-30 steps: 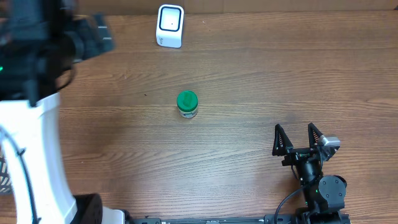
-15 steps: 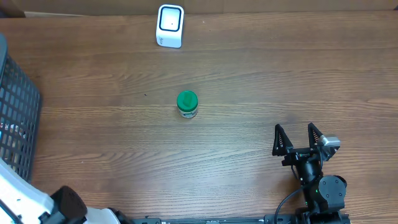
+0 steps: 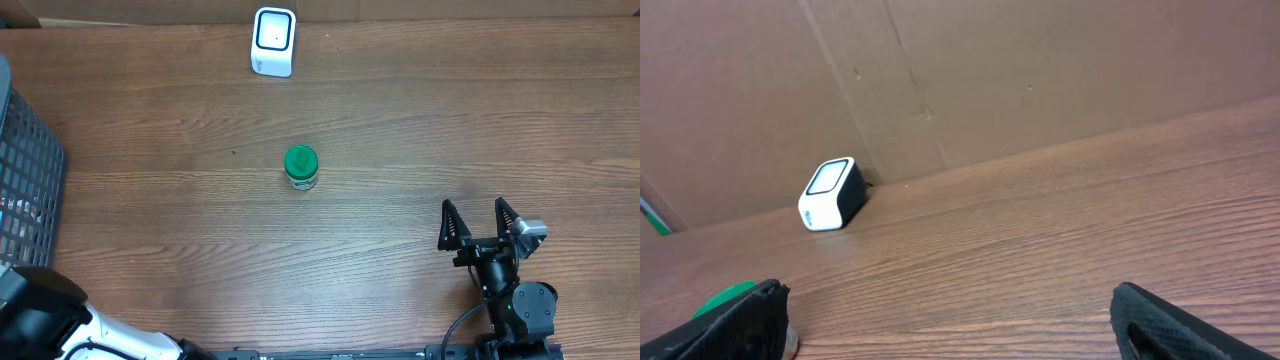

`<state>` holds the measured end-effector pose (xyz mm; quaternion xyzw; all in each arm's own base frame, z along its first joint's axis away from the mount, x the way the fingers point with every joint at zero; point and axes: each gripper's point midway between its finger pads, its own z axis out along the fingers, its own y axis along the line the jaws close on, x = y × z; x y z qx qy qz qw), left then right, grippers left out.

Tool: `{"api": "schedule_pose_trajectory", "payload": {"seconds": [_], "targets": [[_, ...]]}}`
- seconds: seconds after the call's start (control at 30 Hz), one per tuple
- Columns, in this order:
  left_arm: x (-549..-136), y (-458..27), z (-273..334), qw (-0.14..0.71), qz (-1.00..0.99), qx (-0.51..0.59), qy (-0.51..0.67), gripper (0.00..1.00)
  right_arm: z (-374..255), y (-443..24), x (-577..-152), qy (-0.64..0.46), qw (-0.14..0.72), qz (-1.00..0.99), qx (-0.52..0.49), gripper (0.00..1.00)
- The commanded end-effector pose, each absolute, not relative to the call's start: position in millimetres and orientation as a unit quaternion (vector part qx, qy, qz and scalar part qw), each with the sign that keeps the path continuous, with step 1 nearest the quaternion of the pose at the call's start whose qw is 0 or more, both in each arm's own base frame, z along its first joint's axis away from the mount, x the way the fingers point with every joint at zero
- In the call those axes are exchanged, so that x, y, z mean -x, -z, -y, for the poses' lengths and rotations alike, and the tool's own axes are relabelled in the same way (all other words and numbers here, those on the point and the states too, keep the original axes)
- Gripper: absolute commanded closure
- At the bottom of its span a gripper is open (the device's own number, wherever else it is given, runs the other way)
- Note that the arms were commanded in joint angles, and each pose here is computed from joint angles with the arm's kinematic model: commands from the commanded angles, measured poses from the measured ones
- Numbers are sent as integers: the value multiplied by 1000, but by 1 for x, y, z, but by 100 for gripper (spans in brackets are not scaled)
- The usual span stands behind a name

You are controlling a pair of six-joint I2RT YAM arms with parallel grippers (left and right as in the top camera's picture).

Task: Scan the item barcode
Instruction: 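Reach the left gripper into the basket and grasp the brown snack bag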

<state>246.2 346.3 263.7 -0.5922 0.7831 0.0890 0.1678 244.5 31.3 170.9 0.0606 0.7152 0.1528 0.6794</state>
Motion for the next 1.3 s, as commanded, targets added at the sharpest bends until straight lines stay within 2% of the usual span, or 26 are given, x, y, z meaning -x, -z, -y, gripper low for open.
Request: {"api": "schedule_pose_trajectory", "payload": {"seconds": [0.0, 0.3, 0.67, 1.07, 1.17, 1.27], "targets": [[-255, -242, -356, 144, -814, 555, -89, 3, -32, -169, -245, -151, 681, -714, -60, 0], [-257, -163, -363, 72, -830, 550, -66, 7, -32, -169, -245, -151, 681, -714, -60, 0], [-267, -79, -361, 68, -862, 500, -54, 3, -32, -169, -245, -151, 681, -714, -60, 0], [-262, -16, -355, 75, -874, 476, -59, 0, -32, -169, -245, -151, 681, -714, -60, 0], [-259, -7, -351, 72, -875, 476, -58, 5, -32, -169, -245, -151, 681, -714, -60, 0], [-258, -5, -349, 68, -875, 476, -56, 24, -32, -169, -245, -151, 681, -714, -60, 0]]}}
